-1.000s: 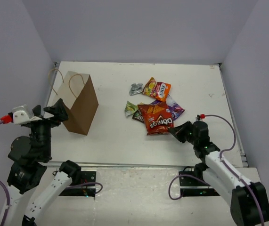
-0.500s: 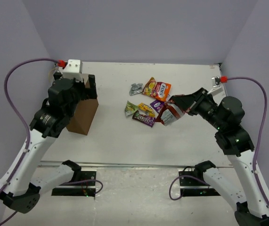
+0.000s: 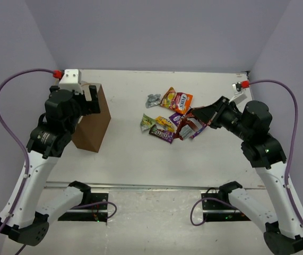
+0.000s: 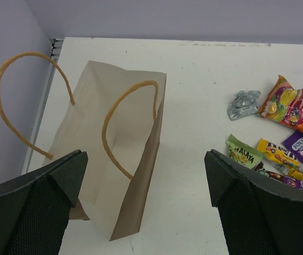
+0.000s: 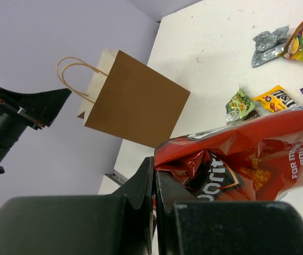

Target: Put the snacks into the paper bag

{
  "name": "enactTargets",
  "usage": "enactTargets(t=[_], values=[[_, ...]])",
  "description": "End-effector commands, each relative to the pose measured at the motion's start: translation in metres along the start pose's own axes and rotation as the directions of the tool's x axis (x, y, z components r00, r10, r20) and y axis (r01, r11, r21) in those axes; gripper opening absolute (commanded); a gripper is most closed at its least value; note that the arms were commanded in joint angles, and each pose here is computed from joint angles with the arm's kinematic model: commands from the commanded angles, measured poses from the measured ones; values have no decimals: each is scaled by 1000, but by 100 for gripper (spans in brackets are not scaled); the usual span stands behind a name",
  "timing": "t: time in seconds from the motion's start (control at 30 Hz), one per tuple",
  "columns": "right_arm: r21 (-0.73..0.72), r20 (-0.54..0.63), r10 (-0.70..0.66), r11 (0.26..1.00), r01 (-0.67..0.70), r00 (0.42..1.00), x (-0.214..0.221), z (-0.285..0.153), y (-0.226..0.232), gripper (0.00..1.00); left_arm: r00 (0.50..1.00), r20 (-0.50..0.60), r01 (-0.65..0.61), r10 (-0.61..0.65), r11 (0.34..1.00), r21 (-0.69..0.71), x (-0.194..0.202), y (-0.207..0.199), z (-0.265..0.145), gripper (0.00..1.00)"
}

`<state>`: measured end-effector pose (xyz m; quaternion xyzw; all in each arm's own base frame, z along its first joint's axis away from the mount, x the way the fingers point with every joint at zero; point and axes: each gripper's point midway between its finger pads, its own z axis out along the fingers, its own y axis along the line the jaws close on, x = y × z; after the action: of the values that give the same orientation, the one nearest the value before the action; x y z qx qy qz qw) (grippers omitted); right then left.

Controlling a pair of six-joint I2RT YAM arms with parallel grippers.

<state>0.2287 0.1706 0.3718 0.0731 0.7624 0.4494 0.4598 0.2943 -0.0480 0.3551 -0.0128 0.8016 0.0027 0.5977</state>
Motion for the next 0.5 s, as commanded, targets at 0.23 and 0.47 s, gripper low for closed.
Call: enactTargets(t=[0.23,0.47], values=[[-86,19,-45,995,46,999,-10,-7,26,0,993,-116,25,-27,1000,-17,36,-2,26,96],[-77,35,-66,995,69,997,-17,-14,32,0,971,-238,30,-35,999,-21,72,-3,49,97]])
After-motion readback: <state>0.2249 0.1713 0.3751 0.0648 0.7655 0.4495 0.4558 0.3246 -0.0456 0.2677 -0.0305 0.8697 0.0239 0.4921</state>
